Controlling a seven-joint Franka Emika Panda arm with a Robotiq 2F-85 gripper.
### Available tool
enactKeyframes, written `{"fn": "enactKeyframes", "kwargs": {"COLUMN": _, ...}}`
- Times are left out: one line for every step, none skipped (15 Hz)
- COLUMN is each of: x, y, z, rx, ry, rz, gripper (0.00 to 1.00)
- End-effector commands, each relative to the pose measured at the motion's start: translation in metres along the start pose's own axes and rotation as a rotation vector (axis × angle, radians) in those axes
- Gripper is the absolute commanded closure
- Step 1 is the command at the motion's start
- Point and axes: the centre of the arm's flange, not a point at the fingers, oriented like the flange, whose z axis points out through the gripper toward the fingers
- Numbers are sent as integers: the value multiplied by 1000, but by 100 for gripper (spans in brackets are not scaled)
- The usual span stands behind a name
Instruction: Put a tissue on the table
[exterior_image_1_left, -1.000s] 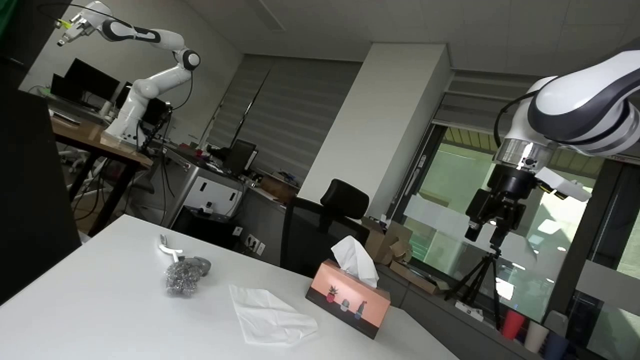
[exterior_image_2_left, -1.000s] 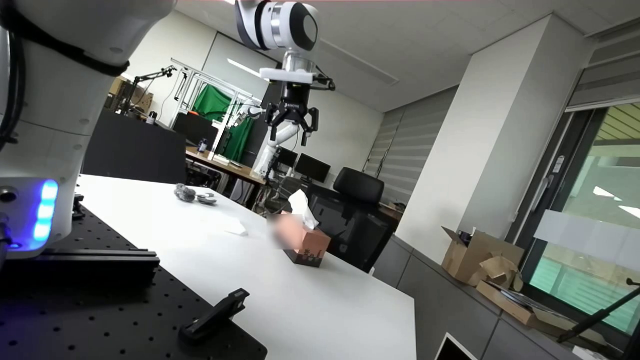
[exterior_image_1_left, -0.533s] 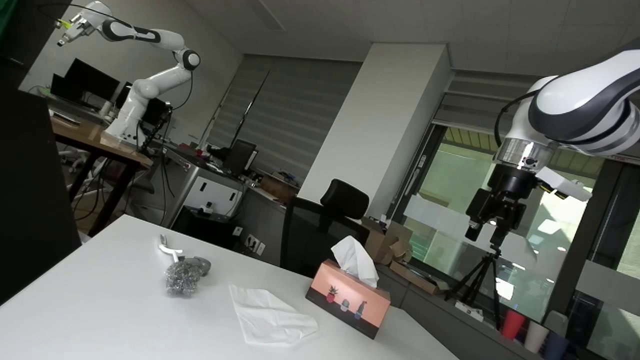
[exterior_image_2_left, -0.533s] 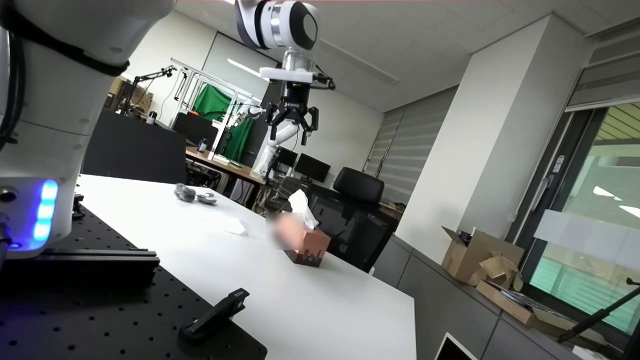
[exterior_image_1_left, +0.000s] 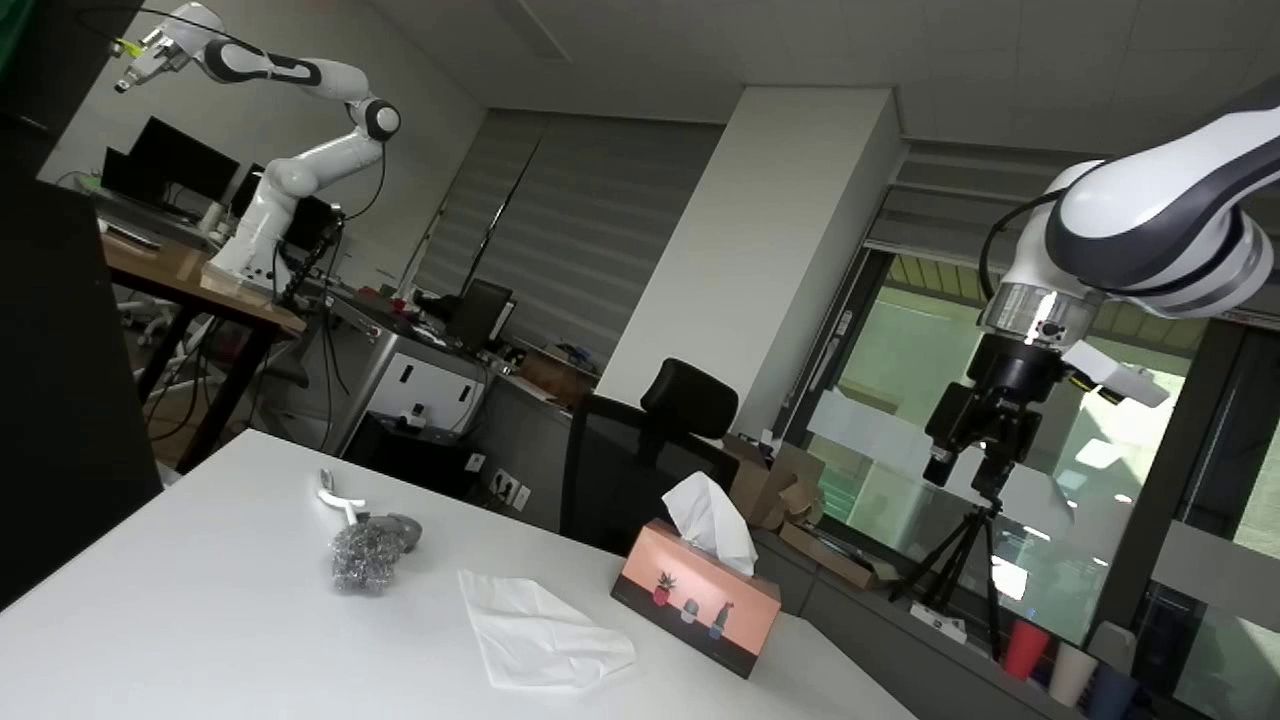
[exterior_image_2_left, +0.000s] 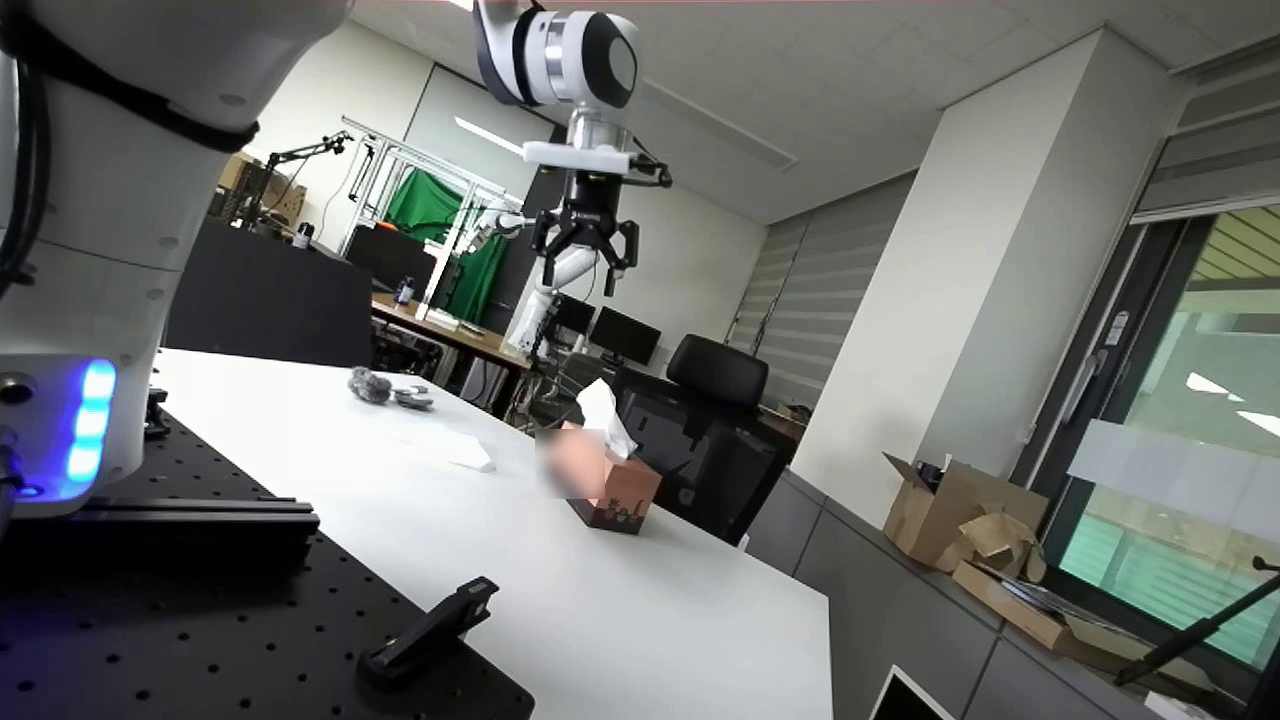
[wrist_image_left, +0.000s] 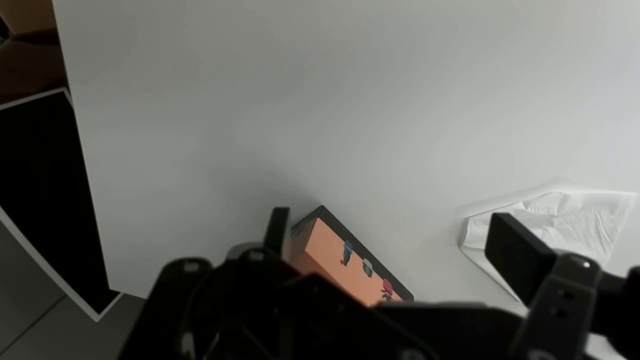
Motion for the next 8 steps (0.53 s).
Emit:
{"fn": "enactKeyframes", "kwargs": {"x": 47, "y": 19, "z": 21, "rx": -6, "ry": 0, "rz": -17, "gripper": 0}}
{"fn": "enactKeyframes", "kwargs": {"x": 59, "y": 23, "z": 29, "rx": -5, "ry": 1, "rz": -26, "gripper": 0}}
{"fn": "enactKeyframes", "kwargs": {"x": 70, "y": 27, "z": 37, "rx": -6, "ry": 7, "rz": -41, "gripper": 0}}
{"fn": "enactKeyframes", "kwargs": {"x": 84, "y": 30, "z": 46, "rx": -15, "ry": 21, "rz": -71, "gripper": 0}}
{"fn": "enactKeyframes", "kwargs": {"x": 95, "y": 33, "z": 53, "rx": -25, "ry": 46, "rz": -132, "gripper": 0}}
{"fn": "enactKeyframes", "kwargs": {"x": 108, "y": 35, "z": 60, "rx": -45, "ry": 67, "rz": -205, "gripper": 0}}
{"fn": "enactKeyframes", "kwargs": {"x": 119, "y": 37, "z": 67, "rx": -61, "ry": 78, "rz": -262, "gripper": 0}}
{"fn": "enactKeyframes", "kwargs": {"x": 133, "y": 38, "z": 75, "rx": -92, "ry": 91, "rz": -313, "gripper": 0}}
